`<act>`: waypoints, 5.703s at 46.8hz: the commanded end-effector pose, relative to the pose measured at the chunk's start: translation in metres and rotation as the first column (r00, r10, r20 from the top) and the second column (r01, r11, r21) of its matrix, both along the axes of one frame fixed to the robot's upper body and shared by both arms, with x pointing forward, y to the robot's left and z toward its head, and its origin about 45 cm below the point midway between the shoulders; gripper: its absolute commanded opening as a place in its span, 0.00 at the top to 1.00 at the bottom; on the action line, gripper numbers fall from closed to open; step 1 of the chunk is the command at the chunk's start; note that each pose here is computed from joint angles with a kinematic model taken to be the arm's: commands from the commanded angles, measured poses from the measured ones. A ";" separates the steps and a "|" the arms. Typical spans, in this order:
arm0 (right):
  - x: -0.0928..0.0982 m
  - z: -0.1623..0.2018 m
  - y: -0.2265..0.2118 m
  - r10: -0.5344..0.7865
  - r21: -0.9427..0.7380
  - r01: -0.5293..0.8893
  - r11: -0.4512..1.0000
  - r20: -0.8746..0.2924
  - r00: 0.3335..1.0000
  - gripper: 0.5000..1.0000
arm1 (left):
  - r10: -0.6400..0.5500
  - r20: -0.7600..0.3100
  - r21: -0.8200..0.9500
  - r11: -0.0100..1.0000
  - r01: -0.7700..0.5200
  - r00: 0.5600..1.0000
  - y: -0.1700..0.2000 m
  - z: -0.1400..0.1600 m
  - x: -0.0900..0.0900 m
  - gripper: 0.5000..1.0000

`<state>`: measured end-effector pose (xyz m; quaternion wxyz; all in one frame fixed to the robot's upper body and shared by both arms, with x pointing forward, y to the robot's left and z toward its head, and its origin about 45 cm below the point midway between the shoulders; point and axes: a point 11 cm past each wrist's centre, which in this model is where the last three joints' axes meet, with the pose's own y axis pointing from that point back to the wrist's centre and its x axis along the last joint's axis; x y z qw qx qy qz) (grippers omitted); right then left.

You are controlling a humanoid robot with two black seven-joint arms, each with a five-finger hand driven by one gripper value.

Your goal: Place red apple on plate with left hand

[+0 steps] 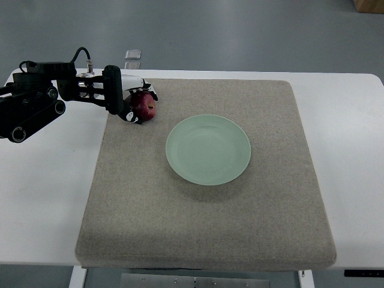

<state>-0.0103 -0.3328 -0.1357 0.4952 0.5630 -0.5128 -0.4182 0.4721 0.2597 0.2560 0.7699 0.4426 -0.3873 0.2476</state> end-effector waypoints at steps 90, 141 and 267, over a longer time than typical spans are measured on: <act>0.000 0.000 0.000 0.001 0.001 -0.001 1.000 0.000 1.000 0.07 | -0.322 -0.027 -0.148 0.938 0.315 0.946 -0.141 -0.017 -0.051 0.38; 0.000 0.000 0.000 0.001 0.001 -0.001 1.000 0.000 1.000 0.07 | -0.182 -0.001 -0.188 0.966 0.179 0.983 -0.108 -0.005 -0.021 0.08; 0.000 0.000 0.000 -0.001 0.001 0.001 1.000 0.000 1.000 0.07 | 0.162 -0.705 -0.695 -0.352 -0.628 0.690 0.033 -0.011 0.051 0.01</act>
